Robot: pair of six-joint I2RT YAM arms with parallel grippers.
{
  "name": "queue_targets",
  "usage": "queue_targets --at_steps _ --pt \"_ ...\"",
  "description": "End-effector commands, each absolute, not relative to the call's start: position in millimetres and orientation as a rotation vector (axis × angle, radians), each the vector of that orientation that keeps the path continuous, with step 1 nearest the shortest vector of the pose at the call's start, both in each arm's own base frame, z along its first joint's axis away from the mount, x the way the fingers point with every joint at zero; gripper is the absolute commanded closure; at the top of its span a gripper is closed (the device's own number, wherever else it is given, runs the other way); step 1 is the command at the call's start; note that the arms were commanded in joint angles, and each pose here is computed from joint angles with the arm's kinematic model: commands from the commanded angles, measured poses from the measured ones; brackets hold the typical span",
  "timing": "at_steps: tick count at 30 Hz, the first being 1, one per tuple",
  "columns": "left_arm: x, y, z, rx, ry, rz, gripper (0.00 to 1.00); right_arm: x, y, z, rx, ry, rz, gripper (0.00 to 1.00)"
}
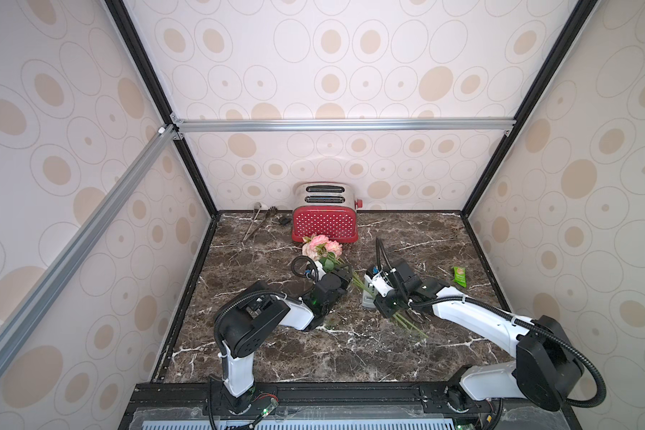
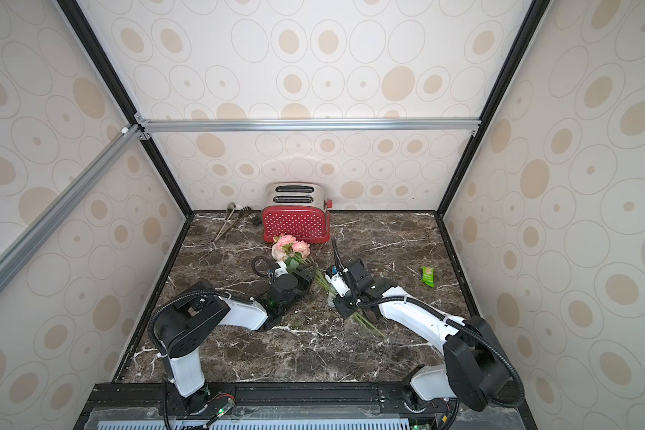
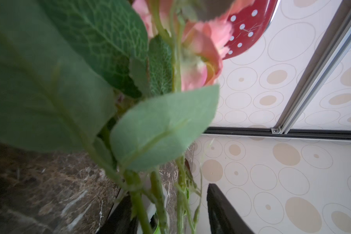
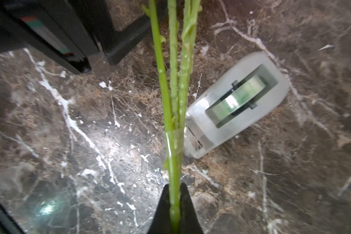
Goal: Wrap bouquets with tape
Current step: Wrap the tape around the bouquet.
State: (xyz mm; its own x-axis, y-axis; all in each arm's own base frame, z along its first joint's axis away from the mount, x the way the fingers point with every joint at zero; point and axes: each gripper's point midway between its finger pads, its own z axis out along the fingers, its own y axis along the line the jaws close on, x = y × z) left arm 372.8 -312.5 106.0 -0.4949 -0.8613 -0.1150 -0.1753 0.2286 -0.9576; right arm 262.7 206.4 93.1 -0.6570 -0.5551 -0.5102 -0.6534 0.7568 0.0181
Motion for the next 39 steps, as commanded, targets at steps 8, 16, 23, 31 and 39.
queue_targets --at_steps 8,16,23,31,39 --pt "361 -333 116 -0.982 1.876 -1.452 0.47 287 212 117 -1.136 2.084 -0.160 1.00" --pt "355 -355 113 -1.009 1.926 -1.519 0.59 295 217 121 -1.193 1.938 -0.363 1.00" --pt "345 -366 108 -1.056 1.958 -1.560 0.69 296 219 118 -1.217 1.897 -0.452 1.00" --pt "342 -361 107 -1.051 1.950 -1.532 1.00 290 223 119 -1.156 1.980 -0.359 0.90" --pt "350 -348 123 -0.900 1.865 -1.449 1.00 249 235 122 -0.973 2.412 0.422 0.39"
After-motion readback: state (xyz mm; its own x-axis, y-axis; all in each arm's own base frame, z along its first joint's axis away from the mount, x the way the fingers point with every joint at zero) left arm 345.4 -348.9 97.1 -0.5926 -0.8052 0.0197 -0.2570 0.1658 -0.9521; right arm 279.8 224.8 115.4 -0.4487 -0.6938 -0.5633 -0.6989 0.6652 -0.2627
